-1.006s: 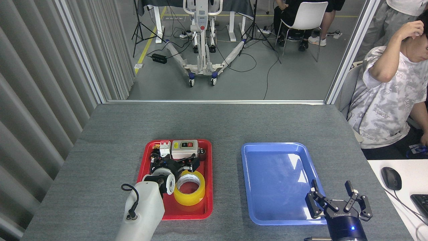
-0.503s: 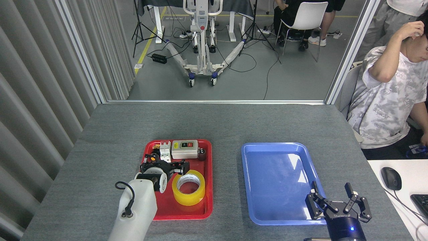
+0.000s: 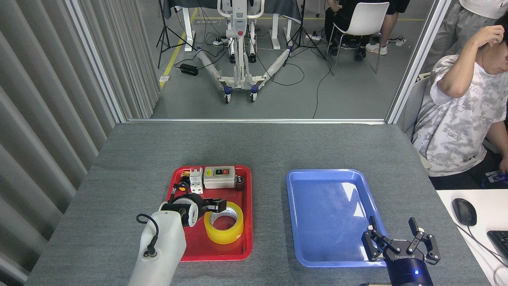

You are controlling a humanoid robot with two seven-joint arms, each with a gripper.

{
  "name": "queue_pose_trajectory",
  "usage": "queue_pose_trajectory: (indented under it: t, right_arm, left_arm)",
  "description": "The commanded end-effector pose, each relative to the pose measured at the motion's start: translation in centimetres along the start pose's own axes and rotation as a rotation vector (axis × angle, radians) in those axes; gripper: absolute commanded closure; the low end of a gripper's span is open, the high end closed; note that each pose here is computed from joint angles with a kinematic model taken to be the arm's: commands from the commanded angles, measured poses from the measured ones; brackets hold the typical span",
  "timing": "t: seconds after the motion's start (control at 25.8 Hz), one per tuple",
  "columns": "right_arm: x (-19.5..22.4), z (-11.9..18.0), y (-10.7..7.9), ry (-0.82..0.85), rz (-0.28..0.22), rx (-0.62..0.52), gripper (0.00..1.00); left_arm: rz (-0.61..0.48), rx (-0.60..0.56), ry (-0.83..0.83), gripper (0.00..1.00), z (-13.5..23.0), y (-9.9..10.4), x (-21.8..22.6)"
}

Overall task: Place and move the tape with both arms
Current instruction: 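Insert the left gripper into the tape roll's hole and grip its rim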

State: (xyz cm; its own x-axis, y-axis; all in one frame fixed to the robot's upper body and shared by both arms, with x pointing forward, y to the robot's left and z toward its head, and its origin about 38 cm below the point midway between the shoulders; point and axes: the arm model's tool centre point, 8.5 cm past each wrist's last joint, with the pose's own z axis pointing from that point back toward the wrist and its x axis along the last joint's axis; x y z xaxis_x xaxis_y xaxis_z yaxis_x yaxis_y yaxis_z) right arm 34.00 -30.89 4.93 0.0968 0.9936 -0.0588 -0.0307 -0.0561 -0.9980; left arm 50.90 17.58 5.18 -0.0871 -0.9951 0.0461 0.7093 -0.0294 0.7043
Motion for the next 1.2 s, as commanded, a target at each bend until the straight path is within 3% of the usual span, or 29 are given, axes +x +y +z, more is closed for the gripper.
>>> queue_pose_trajectory:
  t: [0.0,0.58,0.77,1.16]
  right_arm:
    - [0.0,0.0,0.2,0.000,0.002,0.004,0.00]
    - [0.1,0.1,0.9,0.001,-0.001,0.021,0.00]
    - [0.1,0.0,0.8,0.001,-0.001,0.018,0.00]
    - [0.2,-0.3,0.5,0.002,0.012,0.010,0.00]
  left_arm:
    - [-0.002,-0.058,-0.013,0.01,0.0,-0.5,0.2]
    - [-0.002,-0.153,-0.022,0.01,-0.2,-1.6,0.4]
    - [0.004,-0.196,-0.015,0.01,-0.9,-3.1,0.4]
    - [0.007,-0.198,-0.020,0.03,-0.8,-2.9,0.3]
